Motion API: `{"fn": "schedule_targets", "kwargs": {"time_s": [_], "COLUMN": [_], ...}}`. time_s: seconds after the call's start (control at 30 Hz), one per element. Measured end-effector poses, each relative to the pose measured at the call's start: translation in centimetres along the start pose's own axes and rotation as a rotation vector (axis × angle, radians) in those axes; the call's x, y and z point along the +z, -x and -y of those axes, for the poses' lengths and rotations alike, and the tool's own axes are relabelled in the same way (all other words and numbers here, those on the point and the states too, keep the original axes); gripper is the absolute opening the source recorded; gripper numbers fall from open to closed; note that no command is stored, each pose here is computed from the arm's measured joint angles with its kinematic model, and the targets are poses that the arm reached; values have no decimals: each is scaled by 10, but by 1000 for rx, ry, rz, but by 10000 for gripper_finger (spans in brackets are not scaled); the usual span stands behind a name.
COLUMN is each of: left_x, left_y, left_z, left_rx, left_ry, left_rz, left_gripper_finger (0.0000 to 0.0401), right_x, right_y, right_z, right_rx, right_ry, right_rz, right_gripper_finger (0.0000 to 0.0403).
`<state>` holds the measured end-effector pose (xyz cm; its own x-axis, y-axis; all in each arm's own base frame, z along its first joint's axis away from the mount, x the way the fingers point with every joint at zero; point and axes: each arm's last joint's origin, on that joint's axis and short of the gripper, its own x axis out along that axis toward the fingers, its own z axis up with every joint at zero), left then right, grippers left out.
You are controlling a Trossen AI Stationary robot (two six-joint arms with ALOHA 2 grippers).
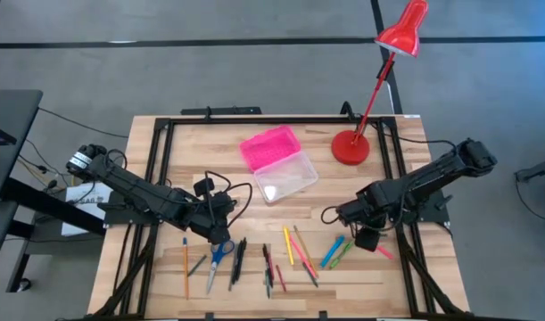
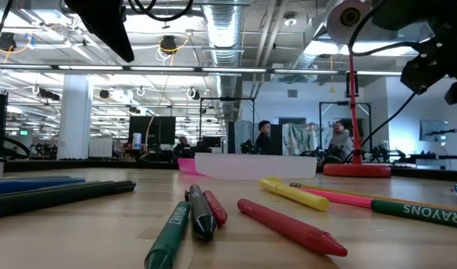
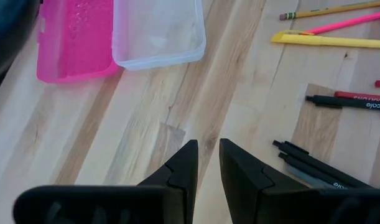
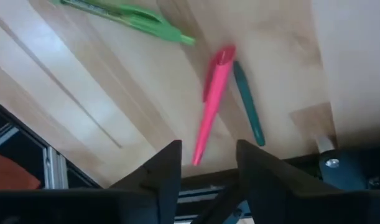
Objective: Pick & place school supplies into a supply box
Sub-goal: Put the green crayon into the pink supply box
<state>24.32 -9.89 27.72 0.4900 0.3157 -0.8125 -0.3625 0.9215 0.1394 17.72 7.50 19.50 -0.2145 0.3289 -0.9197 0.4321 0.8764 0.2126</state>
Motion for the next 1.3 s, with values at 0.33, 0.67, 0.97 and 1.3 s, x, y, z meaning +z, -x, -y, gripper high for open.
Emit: {"fn": "schedule_targets", "kwargs": {"time_s": [0.33,0.67,0.97,1.3], "left_x": [0,0,1,1], "left_y": [0,0,0,0], "left_z": [0,0,1,1], "left_rx": [0,-6,-20,-18], "left_ry": [-2,2,12,10], "left_rz": [2,-2,3,4], "left_gripper_finger": [61,61,61,61], "right_x": [17,32,39,40], "right_y": [-35,-61,-71,-77], "right_z": [-5,-5,-2,1], "right_rx": [-151,-211,-268,-260], "right_ry": [-82,-70,-94,-77], "right_rz": [-173,-258,-283,-234], "right_gripper_finger": [137,113,112,111]}}
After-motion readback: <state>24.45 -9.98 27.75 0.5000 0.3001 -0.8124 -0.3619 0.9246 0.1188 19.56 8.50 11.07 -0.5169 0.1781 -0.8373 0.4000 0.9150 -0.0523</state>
